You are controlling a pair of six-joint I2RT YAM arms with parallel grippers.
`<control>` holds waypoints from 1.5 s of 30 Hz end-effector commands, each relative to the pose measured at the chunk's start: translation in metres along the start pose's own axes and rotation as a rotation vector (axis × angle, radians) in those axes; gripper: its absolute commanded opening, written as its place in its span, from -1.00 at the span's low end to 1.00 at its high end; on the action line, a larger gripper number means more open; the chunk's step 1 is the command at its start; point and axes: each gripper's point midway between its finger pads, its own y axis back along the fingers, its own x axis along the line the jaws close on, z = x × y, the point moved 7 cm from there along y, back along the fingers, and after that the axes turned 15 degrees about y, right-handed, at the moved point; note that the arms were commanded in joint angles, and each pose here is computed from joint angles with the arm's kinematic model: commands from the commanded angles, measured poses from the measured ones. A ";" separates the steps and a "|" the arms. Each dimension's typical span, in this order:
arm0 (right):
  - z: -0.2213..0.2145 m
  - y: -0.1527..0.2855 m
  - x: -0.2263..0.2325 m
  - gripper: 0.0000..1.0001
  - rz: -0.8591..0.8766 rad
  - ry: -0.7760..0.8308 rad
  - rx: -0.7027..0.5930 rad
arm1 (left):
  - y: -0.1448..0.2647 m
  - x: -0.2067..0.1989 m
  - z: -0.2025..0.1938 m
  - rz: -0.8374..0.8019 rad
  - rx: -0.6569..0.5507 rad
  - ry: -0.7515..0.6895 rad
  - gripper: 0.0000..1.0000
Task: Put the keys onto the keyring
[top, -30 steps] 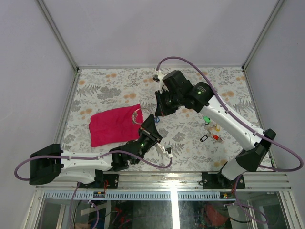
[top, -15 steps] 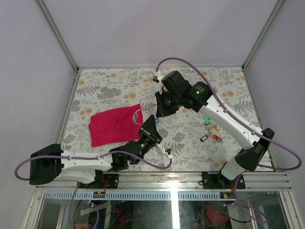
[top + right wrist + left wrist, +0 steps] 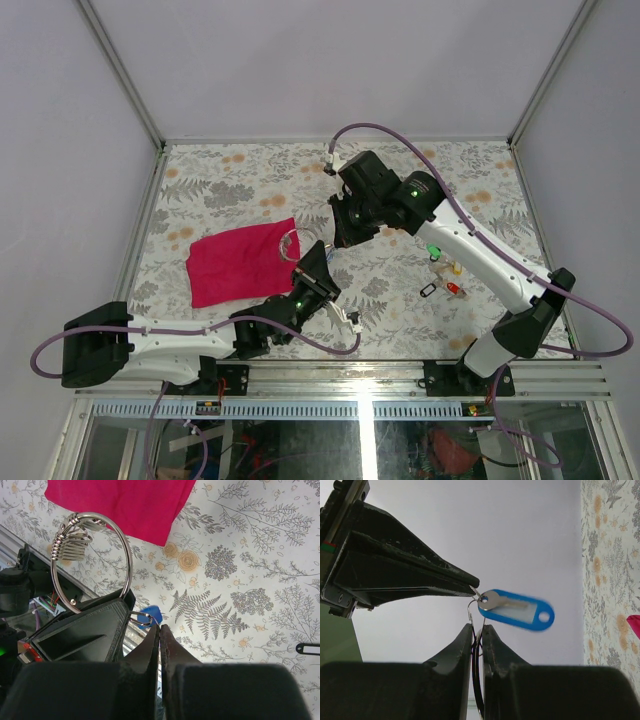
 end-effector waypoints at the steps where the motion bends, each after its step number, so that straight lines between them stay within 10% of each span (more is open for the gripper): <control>1: 0.002 0.004 -0.008 -1.00 -0.071 0.024 0.005 | 0.004 0.017 -0.002 0.074 0.009 0.047 -1.00; 31: 0.000 0.068 -0.004 -0.39 -0.007 0.144 -0.411 | 0.010 0.034 -0.005 0.131 -0.020 0.214 -1.00; 45: -0.017 0.090 -0.015 -0.14 -0.068 0.295 -0.939 | 0.035 0.093 0.003 0.112 -0.307 0.722 -1.00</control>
